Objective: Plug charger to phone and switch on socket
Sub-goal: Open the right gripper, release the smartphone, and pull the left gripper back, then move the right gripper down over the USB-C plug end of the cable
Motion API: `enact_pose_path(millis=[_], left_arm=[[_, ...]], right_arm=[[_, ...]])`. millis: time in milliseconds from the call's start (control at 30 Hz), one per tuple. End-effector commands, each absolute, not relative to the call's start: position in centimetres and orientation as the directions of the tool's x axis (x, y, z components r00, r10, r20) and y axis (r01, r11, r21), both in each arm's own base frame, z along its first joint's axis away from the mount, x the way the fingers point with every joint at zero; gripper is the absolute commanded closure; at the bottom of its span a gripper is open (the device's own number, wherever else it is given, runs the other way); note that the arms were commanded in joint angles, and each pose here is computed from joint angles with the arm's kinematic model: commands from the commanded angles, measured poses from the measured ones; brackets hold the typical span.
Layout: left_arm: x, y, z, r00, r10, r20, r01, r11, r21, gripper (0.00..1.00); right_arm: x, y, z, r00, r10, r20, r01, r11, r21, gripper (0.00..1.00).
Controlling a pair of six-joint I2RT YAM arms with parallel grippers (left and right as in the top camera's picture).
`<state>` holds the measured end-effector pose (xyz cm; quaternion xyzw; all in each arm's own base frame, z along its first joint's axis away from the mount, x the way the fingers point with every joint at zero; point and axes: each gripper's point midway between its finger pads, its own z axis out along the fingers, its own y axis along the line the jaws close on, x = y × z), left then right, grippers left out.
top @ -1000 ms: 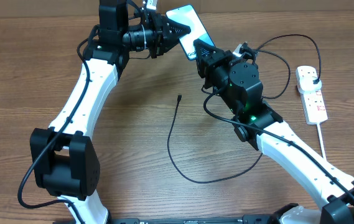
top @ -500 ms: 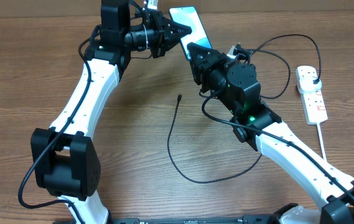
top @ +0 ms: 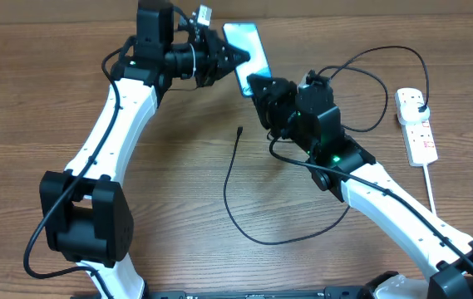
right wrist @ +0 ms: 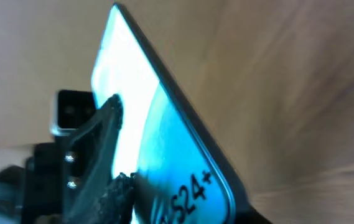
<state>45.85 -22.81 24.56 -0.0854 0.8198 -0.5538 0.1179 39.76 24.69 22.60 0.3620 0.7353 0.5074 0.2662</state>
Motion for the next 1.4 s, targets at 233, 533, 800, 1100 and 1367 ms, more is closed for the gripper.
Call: enact_pose_path(millis=[233, 533, 800, 1100, 1367], left_arm=[[44.9, -17.0, 21.1, -0.950, -0.234, -0.209, 0.038, 0.576, -0.817, 0.96], [42.3, -15.5, 19.4, -0.973, -0.149, -0.176, 0.046, 0.624, -0.780, 0.96], [41.7, -15.4, 23.5, -0.975, -0.118, -0.187, 0.128, 0.389, -0.912, 0.96], [41.9, -10.5, 27.5, -0.962, -0.193, -0.192, 0.160, 0.170, -0.972, 0.96], [41.8, -9.6, 28.2, -0.959, -0.205, -0.194, 0.169, 0.132, -0.977, 0.95]], right_arm=[[37.2, 22.8, 16.9, -0.660, 0.738, -0.142, 0.366, 0.481, 0.797, 0.51], [32.9, 21.0, 12.2, -0.836, 0.482, -0.263, 0.268, 0.776, 0.571, 0.47], [30.4, 22.5, 11.8, -0.930, 0.285, -0.232, 0.107, 0.815, 0.570, 0.43], [30.5, 23.9, 14.7, -0.953, 0.211, -0.217, 0.043, 0.804, 0.593, 0.44], [31.8, 24.5, 15.4, -0.966, 0.168, -0.196, 0.034, 0.836, 0.548, 0.47]])
